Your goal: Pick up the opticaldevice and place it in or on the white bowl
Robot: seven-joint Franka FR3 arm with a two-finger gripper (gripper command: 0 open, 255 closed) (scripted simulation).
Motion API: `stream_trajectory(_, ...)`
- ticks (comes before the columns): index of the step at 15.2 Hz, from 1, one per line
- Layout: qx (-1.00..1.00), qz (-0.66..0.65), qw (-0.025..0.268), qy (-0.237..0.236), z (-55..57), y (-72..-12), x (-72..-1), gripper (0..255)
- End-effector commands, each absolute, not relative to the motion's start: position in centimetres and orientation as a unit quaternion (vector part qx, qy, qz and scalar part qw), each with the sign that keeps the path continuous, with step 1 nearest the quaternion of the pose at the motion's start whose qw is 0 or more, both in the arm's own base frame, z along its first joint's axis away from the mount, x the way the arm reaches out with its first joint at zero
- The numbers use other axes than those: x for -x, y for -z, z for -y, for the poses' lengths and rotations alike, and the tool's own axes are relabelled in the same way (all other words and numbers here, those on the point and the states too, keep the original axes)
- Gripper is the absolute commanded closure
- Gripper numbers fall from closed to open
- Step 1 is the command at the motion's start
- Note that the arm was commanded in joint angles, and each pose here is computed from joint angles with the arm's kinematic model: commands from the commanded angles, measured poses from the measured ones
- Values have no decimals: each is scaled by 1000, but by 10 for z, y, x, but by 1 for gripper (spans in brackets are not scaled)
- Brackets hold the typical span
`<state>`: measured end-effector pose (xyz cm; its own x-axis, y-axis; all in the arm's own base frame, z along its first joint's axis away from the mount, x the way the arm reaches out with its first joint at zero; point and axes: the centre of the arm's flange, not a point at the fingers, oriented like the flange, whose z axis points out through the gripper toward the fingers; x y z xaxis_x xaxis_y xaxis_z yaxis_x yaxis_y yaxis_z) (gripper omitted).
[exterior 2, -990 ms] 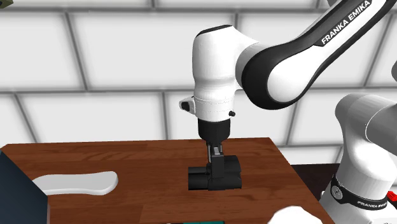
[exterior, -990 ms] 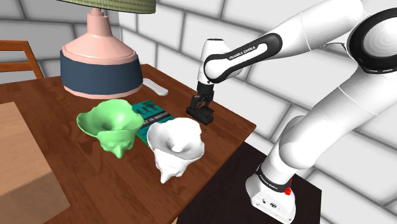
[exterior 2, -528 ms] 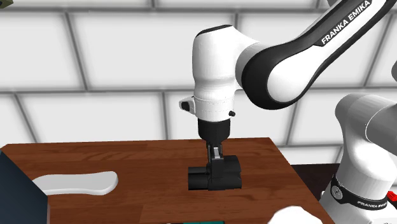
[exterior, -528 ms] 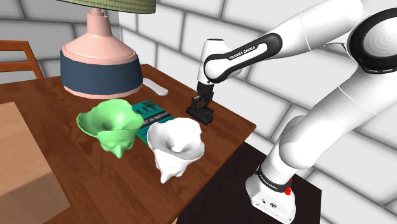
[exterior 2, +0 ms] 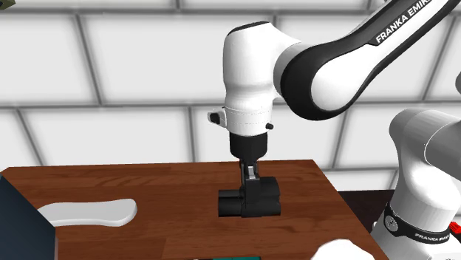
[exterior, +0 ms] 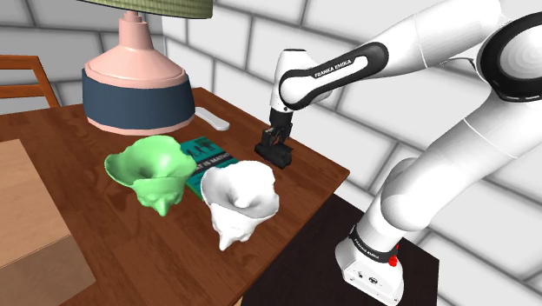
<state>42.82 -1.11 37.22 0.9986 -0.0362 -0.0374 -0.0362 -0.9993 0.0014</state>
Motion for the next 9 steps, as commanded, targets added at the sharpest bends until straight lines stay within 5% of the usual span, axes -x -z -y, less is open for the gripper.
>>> stream_trajectory(1, -1000, 18, 0, 19, 10, -383, -428, 255)
stream_trajectory(9, -1000, 18, 0, 19, 10, -425, -428, 255)
